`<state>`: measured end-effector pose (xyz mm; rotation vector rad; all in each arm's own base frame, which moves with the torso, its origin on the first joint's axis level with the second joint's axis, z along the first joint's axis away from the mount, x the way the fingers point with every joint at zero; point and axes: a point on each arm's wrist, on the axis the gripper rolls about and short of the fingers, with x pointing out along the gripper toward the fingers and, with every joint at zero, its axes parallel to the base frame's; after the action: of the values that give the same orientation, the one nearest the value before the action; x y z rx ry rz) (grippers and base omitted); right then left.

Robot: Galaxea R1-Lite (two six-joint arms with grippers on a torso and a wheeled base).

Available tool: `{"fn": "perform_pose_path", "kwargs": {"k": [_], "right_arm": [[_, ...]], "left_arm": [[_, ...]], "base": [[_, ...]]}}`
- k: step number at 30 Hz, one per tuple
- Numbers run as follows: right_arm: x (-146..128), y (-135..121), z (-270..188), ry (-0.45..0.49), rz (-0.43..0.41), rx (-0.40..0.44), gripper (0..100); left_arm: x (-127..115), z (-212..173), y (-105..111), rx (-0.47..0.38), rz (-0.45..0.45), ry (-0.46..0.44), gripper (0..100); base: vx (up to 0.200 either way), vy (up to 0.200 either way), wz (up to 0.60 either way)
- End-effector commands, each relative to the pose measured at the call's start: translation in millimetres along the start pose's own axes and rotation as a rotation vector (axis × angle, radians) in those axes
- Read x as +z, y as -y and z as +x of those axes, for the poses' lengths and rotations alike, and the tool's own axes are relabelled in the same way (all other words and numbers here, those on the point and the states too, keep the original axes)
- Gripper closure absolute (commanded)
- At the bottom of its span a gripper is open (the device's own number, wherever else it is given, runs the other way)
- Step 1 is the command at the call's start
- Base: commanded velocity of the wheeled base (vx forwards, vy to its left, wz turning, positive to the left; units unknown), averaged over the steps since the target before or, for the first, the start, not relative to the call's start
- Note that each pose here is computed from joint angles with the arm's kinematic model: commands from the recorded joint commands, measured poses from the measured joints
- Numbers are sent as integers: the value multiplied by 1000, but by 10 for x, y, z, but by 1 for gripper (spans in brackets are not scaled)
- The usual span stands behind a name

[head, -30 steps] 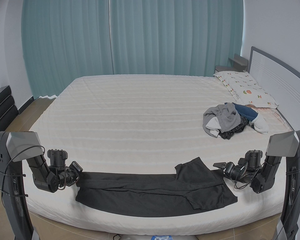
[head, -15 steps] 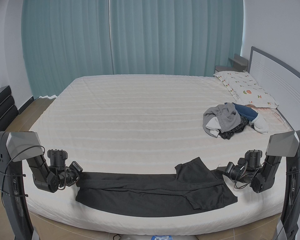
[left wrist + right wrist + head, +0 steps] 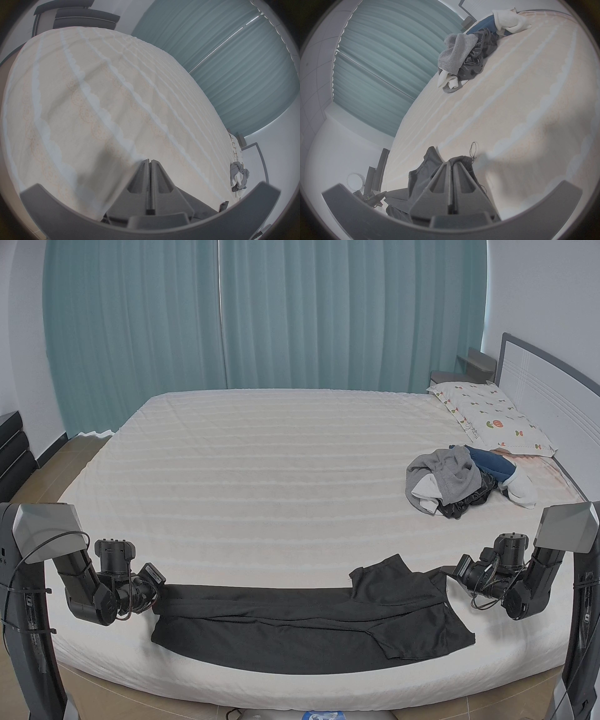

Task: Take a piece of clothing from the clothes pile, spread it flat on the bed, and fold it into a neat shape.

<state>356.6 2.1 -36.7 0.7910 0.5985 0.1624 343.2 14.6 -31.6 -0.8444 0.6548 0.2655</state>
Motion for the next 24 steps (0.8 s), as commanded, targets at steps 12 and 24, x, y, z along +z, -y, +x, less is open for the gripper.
{"fn": "perform_pose_path", "kwargs": {"k": [12, 24], "right_arm": [[16, 52, 39, 22, -4, 10, 0], [13, -294, -155, 72, -71, 120, 0]], "left_arm": [[-16, -24, -14, 3, 2, -18, 100], [-18, -41, -28, -3, -9, -17, 0]], "base": [[0, 0, 0], [0, 0, 0]]}}
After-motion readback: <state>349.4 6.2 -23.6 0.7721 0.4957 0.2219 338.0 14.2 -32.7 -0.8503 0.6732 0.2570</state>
